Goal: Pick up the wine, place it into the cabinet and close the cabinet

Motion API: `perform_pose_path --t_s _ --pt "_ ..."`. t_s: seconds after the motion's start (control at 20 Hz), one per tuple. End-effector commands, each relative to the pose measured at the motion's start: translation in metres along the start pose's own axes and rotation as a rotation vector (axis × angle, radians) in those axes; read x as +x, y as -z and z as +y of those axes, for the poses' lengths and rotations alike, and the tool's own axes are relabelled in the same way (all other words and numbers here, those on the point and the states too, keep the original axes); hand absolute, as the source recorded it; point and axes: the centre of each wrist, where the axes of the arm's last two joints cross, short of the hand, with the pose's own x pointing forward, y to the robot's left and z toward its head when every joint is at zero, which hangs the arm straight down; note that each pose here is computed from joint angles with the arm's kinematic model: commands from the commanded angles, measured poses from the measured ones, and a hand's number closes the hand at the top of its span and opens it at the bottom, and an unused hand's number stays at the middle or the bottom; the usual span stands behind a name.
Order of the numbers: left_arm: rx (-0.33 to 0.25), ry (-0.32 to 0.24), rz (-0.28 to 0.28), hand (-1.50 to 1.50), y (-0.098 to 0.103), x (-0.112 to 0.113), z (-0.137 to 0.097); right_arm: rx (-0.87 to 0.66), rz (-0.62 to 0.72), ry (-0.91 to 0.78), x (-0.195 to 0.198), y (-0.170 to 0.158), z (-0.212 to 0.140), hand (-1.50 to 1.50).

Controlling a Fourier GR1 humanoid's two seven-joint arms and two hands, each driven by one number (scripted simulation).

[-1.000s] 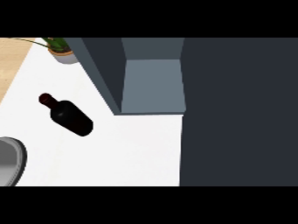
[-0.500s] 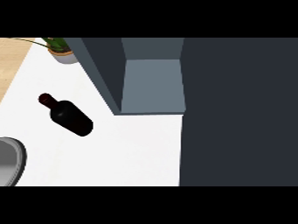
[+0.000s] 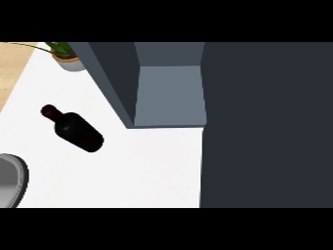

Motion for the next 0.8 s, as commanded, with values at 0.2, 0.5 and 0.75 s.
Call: perform_pose_path --t_s 0.2,0.5,0.75 --pt "-0.021 0.018 0.055 -1.50 0.011 -0.068 0.017 0.040 -0.085 0.067 0.034 -0.031 0.016 -1.50" --pt "0.054 0.074 0.066 -1.50 0.032 -0.095 0.031 0.054 -0.082 0.080 0.034 -0.020 0.000 -1.50" --pt "0.137 0.148 0.033 -1.50 0.029 -0.135 0.047 0.053 -0.092 0.064 0.029 -0.022 0.004 -1.50"
